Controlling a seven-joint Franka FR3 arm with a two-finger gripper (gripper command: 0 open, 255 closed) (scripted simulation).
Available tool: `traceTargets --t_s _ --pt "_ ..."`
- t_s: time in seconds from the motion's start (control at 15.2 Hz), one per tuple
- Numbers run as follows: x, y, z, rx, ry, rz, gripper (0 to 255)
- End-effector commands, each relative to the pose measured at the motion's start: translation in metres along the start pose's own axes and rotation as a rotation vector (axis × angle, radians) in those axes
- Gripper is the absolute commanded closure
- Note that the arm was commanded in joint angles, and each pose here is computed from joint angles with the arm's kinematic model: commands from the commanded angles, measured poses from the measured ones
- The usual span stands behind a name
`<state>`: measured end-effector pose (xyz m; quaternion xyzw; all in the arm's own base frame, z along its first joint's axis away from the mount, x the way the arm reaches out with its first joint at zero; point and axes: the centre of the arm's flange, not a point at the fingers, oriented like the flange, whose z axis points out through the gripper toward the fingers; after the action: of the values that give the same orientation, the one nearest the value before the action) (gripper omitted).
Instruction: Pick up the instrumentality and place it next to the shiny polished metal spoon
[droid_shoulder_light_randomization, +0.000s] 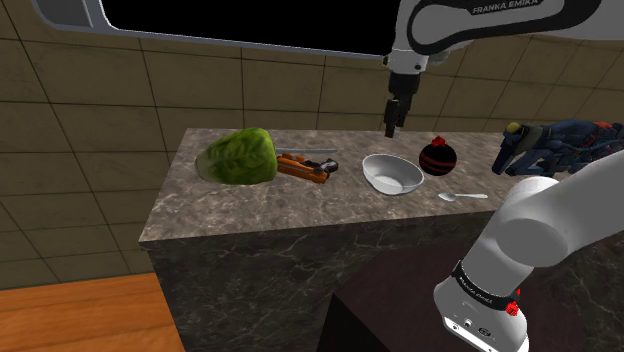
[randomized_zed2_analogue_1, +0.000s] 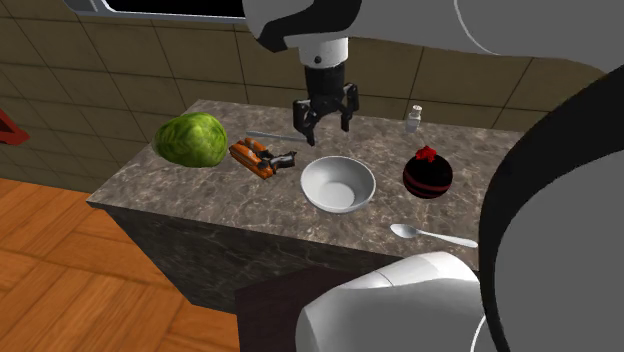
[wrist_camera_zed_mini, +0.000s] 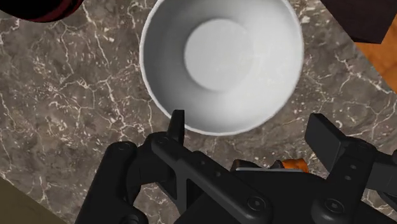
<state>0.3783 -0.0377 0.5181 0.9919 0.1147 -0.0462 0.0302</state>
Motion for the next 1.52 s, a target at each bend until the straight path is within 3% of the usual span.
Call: traceTargets --t_s 0.0,0.73,1.45 --pt "0.021 0.011 0.009 0.001 0.014 -0.064 0" --pt "0.147 0.034 0.055 0.011 0.080 -0.402 0" --pt "0.277 0.014 0.092 0.022 0.147 -0.739 0"
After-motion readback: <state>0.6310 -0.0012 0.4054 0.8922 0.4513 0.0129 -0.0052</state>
